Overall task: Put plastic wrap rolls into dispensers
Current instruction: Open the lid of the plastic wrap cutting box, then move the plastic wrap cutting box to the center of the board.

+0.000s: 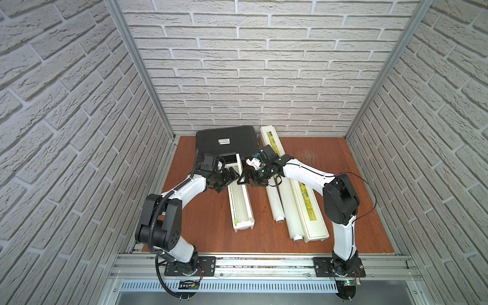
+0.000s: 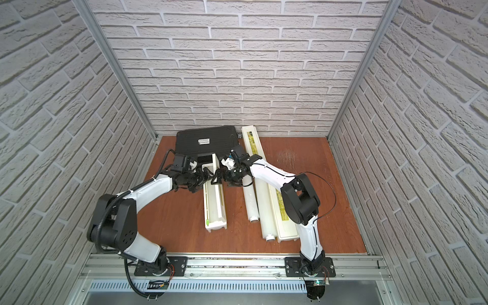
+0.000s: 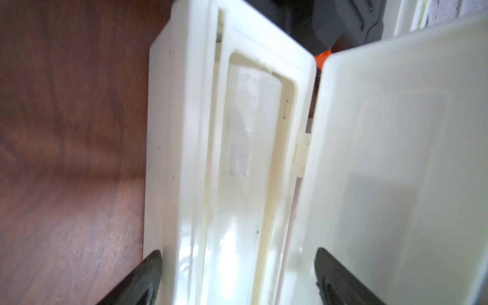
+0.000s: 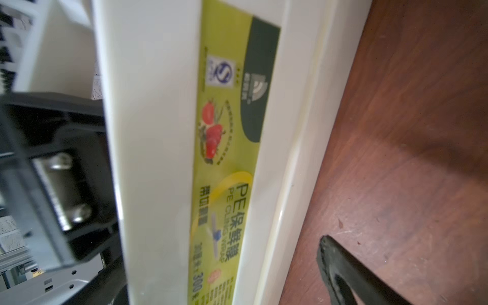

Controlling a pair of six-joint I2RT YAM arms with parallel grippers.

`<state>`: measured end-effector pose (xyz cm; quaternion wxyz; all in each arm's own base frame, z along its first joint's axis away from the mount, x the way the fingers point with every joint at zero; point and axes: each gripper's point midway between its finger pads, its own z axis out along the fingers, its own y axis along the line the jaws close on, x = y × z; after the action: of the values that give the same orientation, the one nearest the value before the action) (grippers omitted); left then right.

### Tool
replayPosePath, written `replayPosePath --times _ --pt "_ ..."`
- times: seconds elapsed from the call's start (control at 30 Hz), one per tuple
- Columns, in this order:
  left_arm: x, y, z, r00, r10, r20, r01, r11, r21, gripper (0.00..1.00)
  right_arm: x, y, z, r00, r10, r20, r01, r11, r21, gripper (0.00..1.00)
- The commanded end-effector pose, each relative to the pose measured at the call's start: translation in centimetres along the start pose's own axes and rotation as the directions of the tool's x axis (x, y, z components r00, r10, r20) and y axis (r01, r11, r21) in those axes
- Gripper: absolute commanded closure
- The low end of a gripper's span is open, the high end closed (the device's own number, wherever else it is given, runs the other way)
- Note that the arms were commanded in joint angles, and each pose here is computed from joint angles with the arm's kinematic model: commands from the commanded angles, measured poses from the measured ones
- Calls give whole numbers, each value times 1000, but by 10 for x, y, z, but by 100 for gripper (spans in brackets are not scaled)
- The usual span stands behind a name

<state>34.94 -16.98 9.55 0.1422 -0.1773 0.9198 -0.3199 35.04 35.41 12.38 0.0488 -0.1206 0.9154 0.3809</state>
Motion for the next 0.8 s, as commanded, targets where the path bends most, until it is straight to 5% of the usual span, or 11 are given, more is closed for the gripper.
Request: replayPosePath --times 0.0,0.27,0.53,0.77 --pt "-4 -6 -6 999 28 14 -28 1000 -9 11 30 -20 1 994 -23 -102 26 999 25 0" --pt "-20 -8 -42 992 92 86 -85 993 -83 10 35 -40 12 994 9 -108 -9 1000 -5 6" --pt "-33 17 -80 985 31 169 -13 995 -104 9 41 -39 39 988 52 -146 -60 997 -57 36" --pt "-37 54 -108 970 -76 229 105 988 -116 9 60 -17 86 970 144 -197 -160 985 -71 41"
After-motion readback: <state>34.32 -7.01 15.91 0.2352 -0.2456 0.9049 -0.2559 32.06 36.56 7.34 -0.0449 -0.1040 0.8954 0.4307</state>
